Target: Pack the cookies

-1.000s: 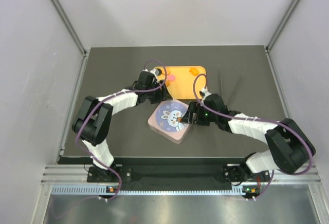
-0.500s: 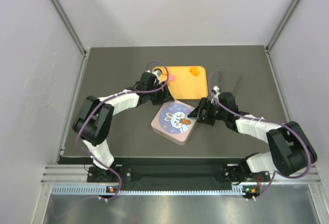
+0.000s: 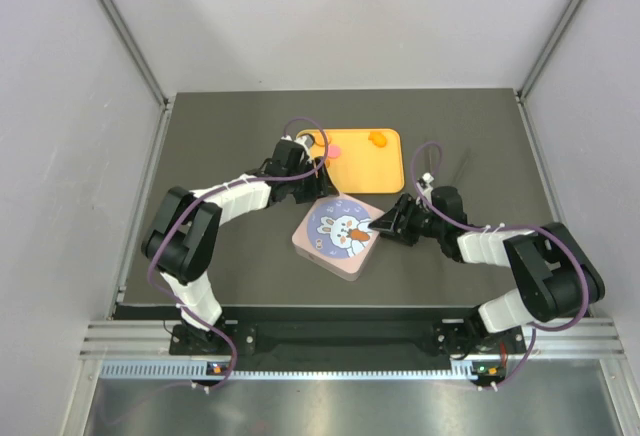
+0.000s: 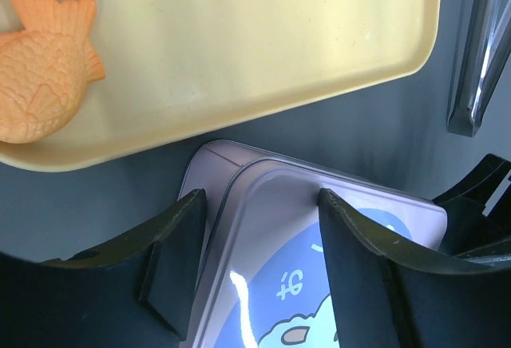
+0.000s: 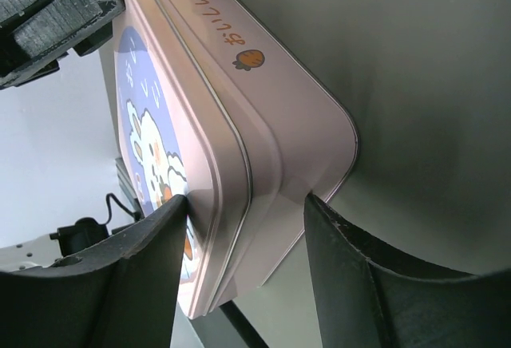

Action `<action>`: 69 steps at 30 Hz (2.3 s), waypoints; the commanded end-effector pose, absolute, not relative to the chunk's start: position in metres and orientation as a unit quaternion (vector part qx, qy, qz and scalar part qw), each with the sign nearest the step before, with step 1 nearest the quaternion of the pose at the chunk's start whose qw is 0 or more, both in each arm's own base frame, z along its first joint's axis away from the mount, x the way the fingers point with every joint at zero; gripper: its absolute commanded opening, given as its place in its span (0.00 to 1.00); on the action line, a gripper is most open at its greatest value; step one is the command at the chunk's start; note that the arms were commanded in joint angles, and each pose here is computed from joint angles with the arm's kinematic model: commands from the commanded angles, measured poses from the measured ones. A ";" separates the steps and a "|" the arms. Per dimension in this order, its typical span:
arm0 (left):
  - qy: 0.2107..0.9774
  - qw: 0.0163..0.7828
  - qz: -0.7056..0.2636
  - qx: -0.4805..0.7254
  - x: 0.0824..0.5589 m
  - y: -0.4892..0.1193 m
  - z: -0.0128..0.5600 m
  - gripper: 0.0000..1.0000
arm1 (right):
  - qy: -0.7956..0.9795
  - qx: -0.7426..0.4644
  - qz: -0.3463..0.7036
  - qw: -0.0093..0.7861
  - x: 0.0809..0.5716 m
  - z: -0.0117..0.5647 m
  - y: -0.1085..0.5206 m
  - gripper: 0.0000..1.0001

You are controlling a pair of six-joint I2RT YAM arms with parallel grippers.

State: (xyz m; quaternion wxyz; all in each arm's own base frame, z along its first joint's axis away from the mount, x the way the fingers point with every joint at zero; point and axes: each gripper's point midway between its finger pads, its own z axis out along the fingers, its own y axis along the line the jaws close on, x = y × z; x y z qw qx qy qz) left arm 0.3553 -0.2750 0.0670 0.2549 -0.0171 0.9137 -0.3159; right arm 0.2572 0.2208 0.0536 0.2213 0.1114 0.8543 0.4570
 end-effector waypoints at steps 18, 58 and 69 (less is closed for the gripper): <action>0.951 0.168 -0.248 0.081 0.271 -0.314 0.049 0.72 | 0.848 0.121 0.451 0.251 0.271 0.045 0.220 0.10; 0.903 0.244 -0.354 0.033 0.297 -0.270 0.102 0.84 | 0.887 0.043 0.342 0.308 0.300 0.079 0.204 0.94; 0.901 0.221 -0.373 0.027 0.254 -0.241 0.115 0.95 | 0.885 0.004 0.354 0.301 0.274 0.086 0.215 0.97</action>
